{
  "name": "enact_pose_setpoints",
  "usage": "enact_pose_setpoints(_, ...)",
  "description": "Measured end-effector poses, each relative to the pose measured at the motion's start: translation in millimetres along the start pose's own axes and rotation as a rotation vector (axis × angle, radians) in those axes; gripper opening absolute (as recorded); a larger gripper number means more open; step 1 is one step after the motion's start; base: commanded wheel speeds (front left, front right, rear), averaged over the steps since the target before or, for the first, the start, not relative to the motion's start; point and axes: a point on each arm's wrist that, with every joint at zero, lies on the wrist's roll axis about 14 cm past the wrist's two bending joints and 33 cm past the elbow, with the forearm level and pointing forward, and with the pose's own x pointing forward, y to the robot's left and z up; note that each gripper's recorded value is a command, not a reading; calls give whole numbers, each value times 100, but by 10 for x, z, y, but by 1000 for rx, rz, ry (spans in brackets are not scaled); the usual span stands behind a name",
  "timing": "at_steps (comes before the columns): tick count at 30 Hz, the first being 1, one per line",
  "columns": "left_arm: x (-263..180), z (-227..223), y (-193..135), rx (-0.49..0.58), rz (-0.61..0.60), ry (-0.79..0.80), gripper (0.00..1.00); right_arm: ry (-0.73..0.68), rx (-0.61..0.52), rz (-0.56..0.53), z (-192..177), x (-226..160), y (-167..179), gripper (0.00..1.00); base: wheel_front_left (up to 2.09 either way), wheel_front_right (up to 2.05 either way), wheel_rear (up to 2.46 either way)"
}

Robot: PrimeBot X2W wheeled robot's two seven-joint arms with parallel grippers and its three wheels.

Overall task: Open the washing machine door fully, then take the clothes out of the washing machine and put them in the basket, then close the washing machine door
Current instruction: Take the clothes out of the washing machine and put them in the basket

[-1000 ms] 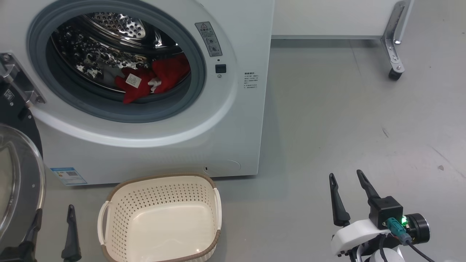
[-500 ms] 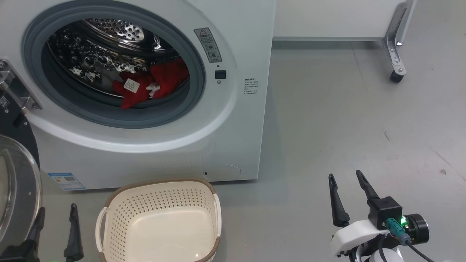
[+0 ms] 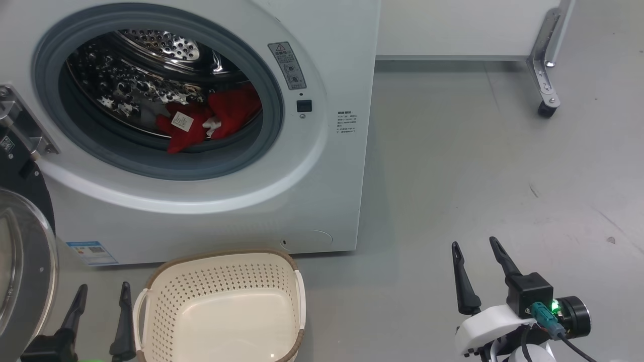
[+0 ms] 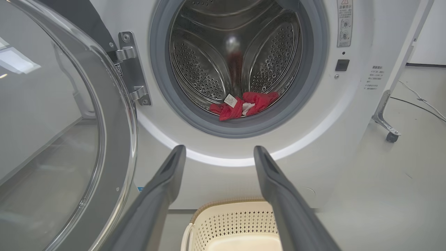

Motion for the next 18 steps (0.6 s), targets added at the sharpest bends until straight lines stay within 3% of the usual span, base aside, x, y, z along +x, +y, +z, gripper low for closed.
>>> enact_pose_setpoints(18,154,-317,-375,-113,-87,103,100,88,37,21,-290,83,78,100,0,0,0)
